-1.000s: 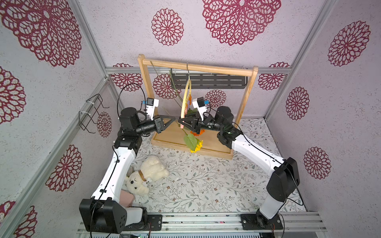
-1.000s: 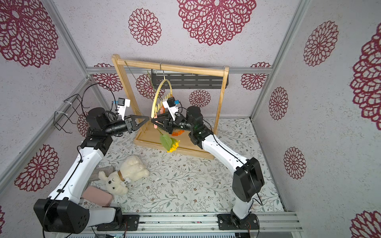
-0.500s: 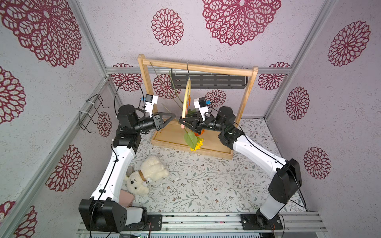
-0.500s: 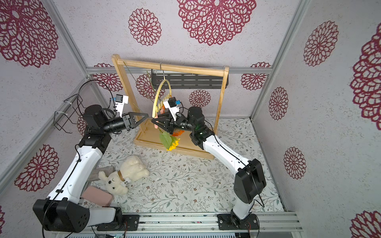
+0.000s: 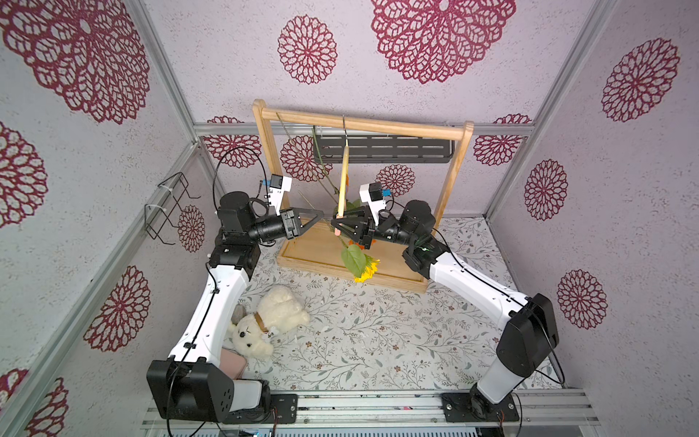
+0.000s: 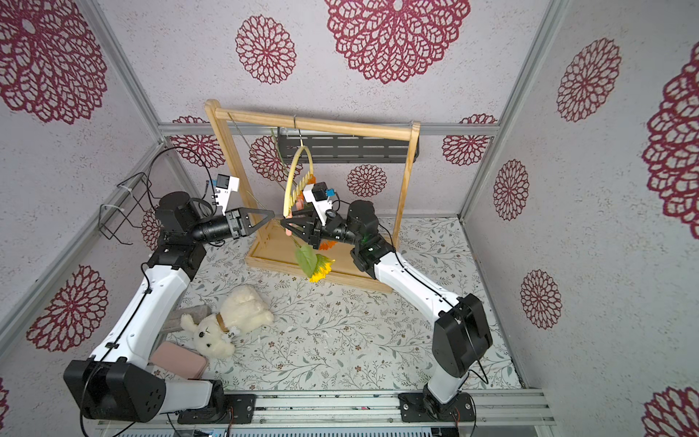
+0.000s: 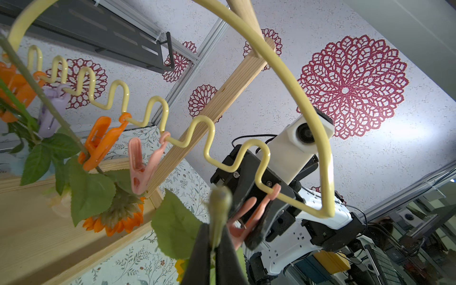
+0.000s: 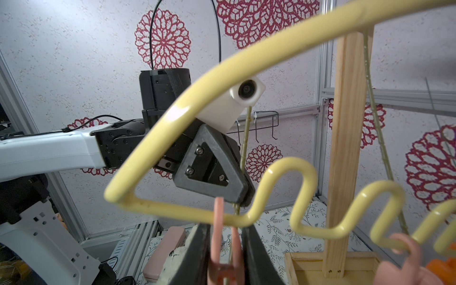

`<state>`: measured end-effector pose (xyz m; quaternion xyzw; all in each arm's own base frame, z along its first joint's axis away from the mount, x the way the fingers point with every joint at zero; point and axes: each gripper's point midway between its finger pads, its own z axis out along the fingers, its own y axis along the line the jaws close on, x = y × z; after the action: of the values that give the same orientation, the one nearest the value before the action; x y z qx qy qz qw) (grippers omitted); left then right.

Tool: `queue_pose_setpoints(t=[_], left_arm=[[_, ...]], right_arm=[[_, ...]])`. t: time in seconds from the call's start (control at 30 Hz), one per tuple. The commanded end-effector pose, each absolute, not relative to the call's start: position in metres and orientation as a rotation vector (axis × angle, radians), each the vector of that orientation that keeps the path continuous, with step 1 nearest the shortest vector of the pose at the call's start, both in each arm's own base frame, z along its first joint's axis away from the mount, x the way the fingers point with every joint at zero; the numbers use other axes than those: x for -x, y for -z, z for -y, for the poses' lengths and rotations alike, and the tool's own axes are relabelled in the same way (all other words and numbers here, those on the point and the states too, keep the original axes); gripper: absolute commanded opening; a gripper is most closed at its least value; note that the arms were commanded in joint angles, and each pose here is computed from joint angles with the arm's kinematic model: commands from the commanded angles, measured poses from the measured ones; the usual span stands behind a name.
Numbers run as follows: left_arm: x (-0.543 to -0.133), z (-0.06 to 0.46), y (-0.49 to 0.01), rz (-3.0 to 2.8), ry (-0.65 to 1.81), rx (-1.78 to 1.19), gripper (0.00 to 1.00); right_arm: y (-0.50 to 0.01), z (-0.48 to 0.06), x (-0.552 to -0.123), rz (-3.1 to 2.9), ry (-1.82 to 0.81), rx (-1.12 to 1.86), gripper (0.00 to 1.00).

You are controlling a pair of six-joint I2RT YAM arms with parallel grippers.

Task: Dry the flowers on a clothes hanger
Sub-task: Clamp the flower onto the hanger.

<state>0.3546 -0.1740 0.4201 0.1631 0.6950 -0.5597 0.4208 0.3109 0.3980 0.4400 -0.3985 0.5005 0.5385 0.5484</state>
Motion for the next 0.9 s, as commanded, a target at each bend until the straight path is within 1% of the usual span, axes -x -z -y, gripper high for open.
queue_pose_setpoints(t=[0.0, 0.37, 0.87], left_arm=[[-0.352, 0.174, -0.43, -1.717, 1.41, -0.437, 0.0], [-0.351, 0.175, -0.438, -1.689, 1.428, -0.436, 0.0], [-0.352, 0.174, -0.443, -1.664, 1.428, -0.428, 0.0]], right_arm=[[-0.48, -0.383, -0.296, -1.051, -1.247, 0.931, 0.15], [-0.466, -0.386, -0.298, -1.076, -1.265, 0.933, 0.15], [-0.461, -0.386, -0.297, -1.088, -1.277, 0.935, 0.14]])
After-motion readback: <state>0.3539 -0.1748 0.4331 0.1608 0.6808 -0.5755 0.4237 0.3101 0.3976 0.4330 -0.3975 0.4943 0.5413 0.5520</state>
